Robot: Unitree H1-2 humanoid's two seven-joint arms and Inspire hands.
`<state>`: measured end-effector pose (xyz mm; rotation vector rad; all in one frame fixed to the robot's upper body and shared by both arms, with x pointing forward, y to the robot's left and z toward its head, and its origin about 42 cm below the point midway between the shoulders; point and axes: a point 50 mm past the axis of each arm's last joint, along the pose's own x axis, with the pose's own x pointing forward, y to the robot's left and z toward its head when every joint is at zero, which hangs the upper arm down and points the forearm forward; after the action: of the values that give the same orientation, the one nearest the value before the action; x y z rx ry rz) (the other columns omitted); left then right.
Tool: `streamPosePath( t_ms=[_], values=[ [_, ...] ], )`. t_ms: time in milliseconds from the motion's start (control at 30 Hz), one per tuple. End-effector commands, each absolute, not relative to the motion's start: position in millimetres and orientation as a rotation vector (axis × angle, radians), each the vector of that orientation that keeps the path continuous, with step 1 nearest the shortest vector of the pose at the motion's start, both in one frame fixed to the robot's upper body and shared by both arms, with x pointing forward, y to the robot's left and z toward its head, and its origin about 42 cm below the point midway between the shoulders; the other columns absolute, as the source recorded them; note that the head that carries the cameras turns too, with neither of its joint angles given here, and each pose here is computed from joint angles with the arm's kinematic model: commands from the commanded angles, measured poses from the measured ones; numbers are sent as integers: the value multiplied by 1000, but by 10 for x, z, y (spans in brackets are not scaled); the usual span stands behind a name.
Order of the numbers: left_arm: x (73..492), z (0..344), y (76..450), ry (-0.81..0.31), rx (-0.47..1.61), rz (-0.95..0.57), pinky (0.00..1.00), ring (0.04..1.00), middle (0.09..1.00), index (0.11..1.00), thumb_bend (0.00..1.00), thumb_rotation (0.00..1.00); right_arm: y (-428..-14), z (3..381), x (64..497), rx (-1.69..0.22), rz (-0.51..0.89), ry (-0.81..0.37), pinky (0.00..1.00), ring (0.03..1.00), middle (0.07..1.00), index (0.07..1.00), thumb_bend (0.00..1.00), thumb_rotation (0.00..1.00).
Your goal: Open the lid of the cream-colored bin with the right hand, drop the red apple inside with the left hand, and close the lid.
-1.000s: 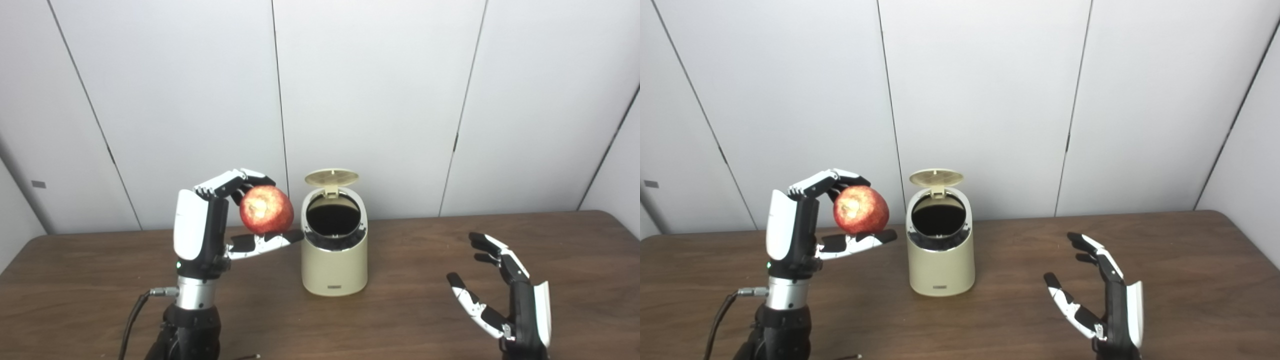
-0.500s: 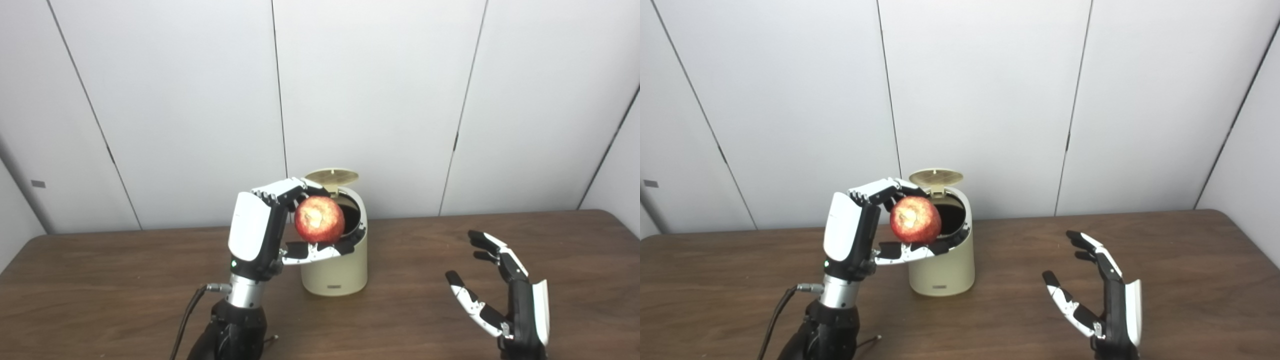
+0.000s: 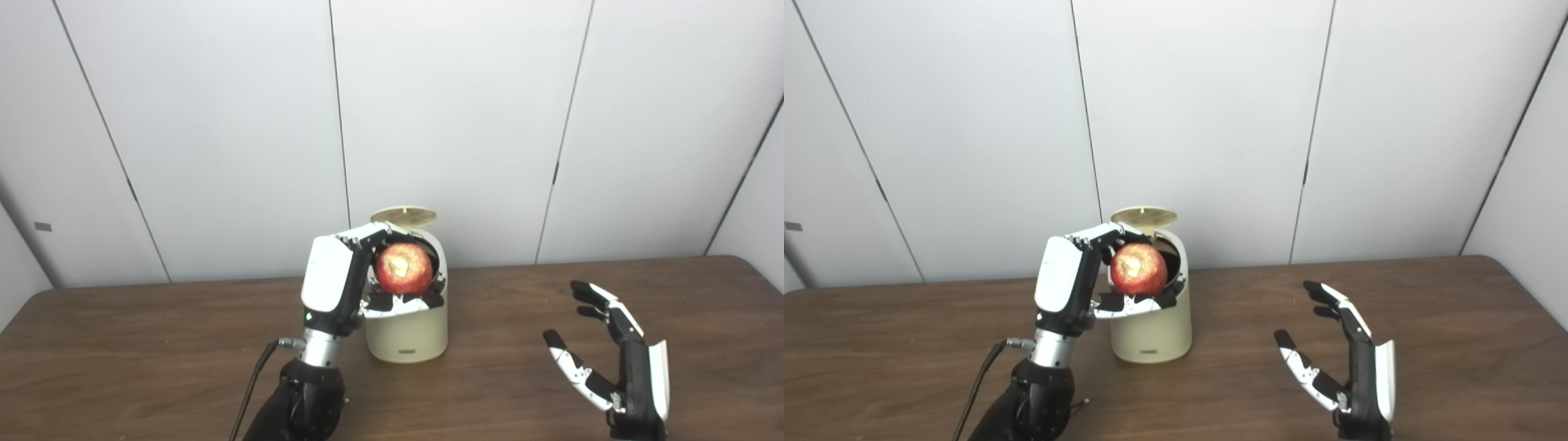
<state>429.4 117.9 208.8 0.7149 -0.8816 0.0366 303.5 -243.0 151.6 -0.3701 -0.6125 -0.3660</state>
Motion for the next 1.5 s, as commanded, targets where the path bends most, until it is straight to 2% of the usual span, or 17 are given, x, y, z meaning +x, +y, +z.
streamPosePath(
  t_ms=[0, 433, 567, 767, 867, 1100, 1233, 1267, 1300, 1333, 1400, 1467],
  values=[
    [4421, 2396, 1095, -980, 701, 72, 275, 401, 484, 496, 502, 0, -2459, 1381, 2995, -392, -357, -594, 643, 729, 745, 730, 256, 270],
    [4643, 2320, 1102, -926, 759, 82, 290, 411, 476, 496, 503, 0, -2459, 1364, 2986, -400, -363, -596, 656, 735, 745, 725, 268, 285],
    [4670, 2308, 1105, -912, 761, 84, 290, 406, 475, 499, 503, 0, -2460, 1357, 2984, -393, -362, -591, 654, 735, 746, 727, 271, 320],
    [4715, 2296, 1121, -907, 770, 96, 272, 389, 463, 507, 501, 0, -2459, 1352, 2975, -398, -363, -595, 655, 736, 745, 729, 265, 288],
    [4730, 2293, 1122, -892, 770, 96, 285, 401, 467, 509, 502, 0, -2466, 1347, 2977, -395, -363, -596, 657, 735, 744, 727, 269, 255],
    [4714, 2265, 1136, -847, 767, 64, 388, 463, 505, 471, 521, 0, -2468, 1347, 2971, -400, -359, -601, 657, 734, 741, 728, 268, 265],
    [4698, 2255, 1134, -847, 760, 61, 408, 479, 529, 487, 521, 61, -2472, 1345, 2969, -406, -361, -601, 653, 730, 739, 724, 265, 257],
    [4692, 2254, 1133, -848, 758, 58, 411, 482, 534, 497, 617, 71, -2471, 1347, 2969, -407, -361, -602, 652, 730, 737, 723, 267, 265],
    [4684, 2256, 1130, -848, 755, 55, 414, 486, 538, 517, 805, 86, -2471, 1348, 2970, -408, -362, -602, 654, 731, 737, 722, 267, 266],
    [4677, 2256, 1128, -849, 754, 53, 417, 490, 542, 529, 901, 96, -2470, 1349, 2970, -404, -362, -601, 656, 732, 737, 722, 268, 265],
    [4668, 2254, 1126, -846, 755, 51, 419, 496, 549, 544, 976, 122, -2471, 1352, 2971, -401, -362, -601, 657, 732, 736, 720, 270, 261],
    [4661, 2254, 1127, -841, 758, 48, 424, 503, 555, 551, 996, 141, -2470, 1352, 2972, -401, -362, -600, 656, 732, 736, 720, 270, 254]
  ],
)
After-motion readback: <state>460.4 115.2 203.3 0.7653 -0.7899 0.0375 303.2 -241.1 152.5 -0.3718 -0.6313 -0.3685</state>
